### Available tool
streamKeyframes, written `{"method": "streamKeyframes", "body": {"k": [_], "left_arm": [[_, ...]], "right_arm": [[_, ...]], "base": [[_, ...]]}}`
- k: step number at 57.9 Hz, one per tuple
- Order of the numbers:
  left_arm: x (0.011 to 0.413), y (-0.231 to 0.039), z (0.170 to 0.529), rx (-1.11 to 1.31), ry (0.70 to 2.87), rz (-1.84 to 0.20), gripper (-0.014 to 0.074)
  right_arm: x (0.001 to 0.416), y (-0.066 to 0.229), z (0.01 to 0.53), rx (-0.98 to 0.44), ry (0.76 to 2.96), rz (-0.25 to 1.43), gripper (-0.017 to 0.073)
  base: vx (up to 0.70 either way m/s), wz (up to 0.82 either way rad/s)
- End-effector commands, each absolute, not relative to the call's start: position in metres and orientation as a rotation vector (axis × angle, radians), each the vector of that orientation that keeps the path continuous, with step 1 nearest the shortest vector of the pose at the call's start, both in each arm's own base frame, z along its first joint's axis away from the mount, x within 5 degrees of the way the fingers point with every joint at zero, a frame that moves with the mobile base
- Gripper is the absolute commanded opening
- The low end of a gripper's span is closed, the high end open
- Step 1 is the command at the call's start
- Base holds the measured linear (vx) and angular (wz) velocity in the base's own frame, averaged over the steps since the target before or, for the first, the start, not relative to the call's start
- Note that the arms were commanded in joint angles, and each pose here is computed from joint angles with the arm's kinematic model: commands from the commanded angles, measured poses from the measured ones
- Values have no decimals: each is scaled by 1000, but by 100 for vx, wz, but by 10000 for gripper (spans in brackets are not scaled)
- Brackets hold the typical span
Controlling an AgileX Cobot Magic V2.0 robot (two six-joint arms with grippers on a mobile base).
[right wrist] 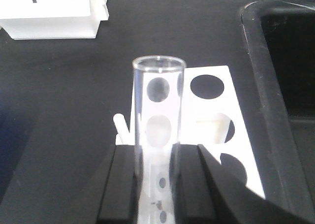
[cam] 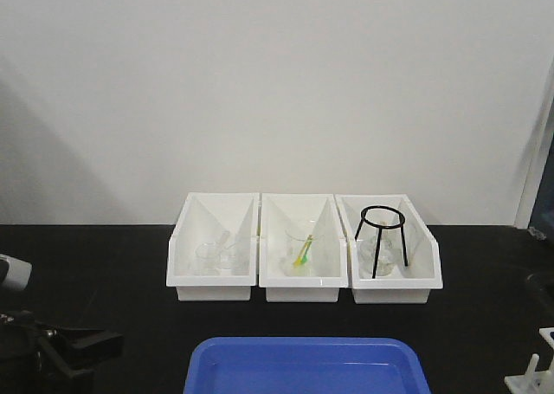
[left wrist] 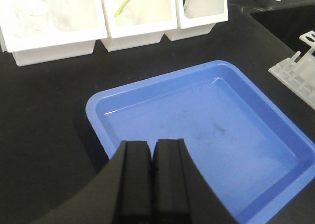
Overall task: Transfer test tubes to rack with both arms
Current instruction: 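Lower the tube into the rack hole and open the right gripper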
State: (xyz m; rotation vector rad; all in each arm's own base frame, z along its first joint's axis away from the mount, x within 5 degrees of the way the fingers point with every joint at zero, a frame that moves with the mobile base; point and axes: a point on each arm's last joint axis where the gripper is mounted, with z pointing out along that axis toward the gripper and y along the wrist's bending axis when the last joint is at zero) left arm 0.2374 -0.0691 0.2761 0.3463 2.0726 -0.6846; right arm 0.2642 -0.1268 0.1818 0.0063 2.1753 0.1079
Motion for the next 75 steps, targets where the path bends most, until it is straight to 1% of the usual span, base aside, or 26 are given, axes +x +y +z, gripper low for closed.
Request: {"method": "streamKeyframes", "body": {"k": [1, 8, 14, 22, 24, 33, 39, 43, 52, 65, 75], "left_arm": [[235, -69, 289, 391, 2032, -651, -17], [235, -69, 289, 391, 2032, -651, -17], [235, -69, 289, 391, 2032, -651, -17], [235, -69, 289, 391, 2032, -651, -17], [235, -69, 289, 391, 2032, -651, -17], [235, -69, 289, 391, 2032, -651, -17], [235, -69, 289, 391, 2032, -651, -17], [235, -69, 289, 391, 2032, -651, -17], [235, -69, 289, 391, 2032, -651, -17], [235, -69, 289, 391, 2032, -651, -17], [235, -69, 289, 397, 2032, -659, -17]], "right_arm": [[266, -127, 199, 33, 2089, 117, -3], [266, -127, 199, 33, 2088, 118, 22], [266, -127, 199, 29, 2086, 120, 81], [267, -125, 200, 16, 2070, 144, 211], [267, -124, 201, 11, 2064, 153, 262], [268, -123, 202, 0, 2052, 171, 433], [268, -123, 202, 0, 2052, 171, 507], [268, -123, 203, -2, 2047, 171, 528], [267, -119, 220, -46, 1986, 165, 531], [262, -110, 279, -147, 1801, 110, 531], [251, -98, 326, -143, 1664, 166, 526]], "base": [[0, 0], [0, 0], [0, 0], [0, 0], [0, 0], [0, 0], [0, 0], [0, 0], [0, 0], [0, 0], [0, 0]]}}
